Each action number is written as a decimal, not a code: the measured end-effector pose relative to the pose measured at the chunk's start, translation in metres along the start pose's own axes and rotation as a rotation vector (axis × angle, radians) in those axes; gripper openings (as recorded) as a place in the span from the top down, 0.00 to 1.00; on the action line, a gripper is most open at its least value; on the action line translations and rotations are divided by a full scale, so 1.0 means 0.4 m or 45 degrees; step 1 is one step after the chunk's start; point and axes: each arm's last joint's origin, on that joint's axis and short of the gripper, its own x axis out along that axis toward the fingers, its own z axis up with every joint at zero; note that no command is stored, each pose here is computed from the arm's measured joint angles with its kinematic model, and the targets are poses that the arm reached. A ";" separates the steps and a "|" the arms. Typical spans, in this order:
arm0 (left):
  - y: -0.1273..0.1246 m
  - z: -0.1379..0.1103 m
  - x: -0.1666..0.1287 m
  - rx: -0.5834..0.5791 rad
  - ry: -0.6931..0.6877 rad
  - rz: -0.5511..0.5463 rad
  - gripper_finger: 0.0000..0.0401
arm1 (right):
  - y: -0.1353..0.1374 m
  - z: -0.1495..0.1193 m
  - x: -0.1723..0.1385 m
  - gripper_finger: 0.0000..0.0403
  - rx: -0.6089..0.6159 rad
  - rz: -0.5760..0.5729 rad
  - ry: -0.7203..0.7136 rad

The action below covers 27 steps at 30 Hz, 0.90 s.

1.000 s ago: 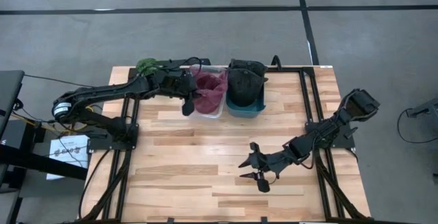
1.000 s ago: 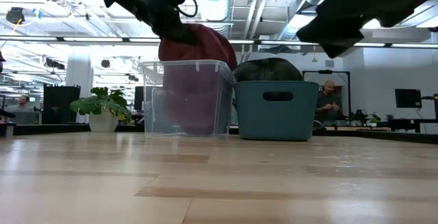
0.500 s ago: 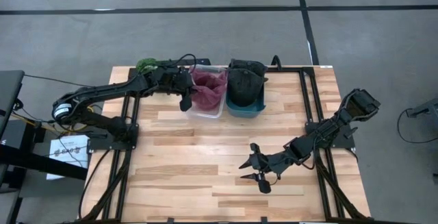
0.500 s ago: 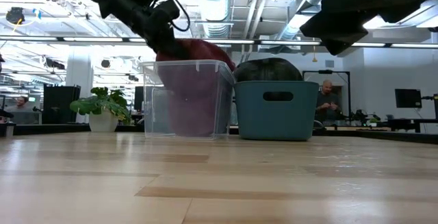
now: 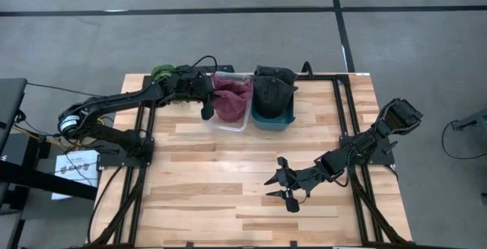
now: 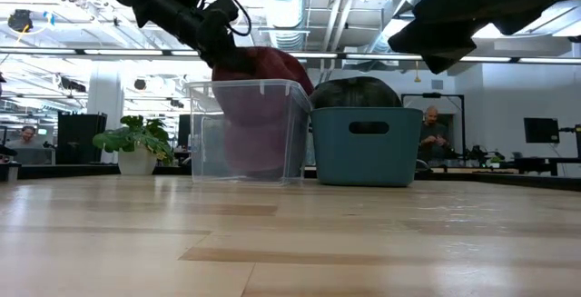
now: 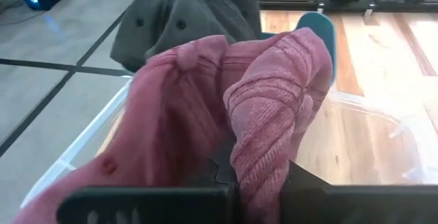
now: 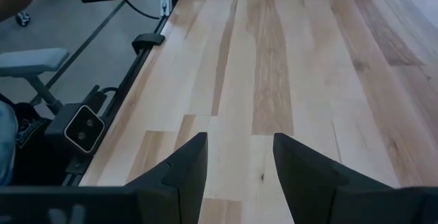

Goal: Pick & Place hat
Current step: Put the red cap into the transparent bin

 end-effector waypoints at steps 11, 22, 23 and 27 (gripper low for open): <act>0.016 -0.005 -0.004 -0.005 0.000 0.014 0.84 | 0.001 0.000 0.000 0.61 0.000 0.002 0.000; 0.016 -0.005 -0.004 -0.011 0.003 0.022 0.57 | 0.001 0.000 0.000 0.61 0.001 0.002 -0.001; 0.017 -0.005 -0.004 -0.015 0.007 0.032 0.55 | 0.001 0.000 0.000 0.61 0.001 0.002 -0.001; 0.018 -0.009 -0.004 -0.024 0.036 0.061 0.47 | 0.001 0.000 0.000 0.61 0.001 0.002 -0.001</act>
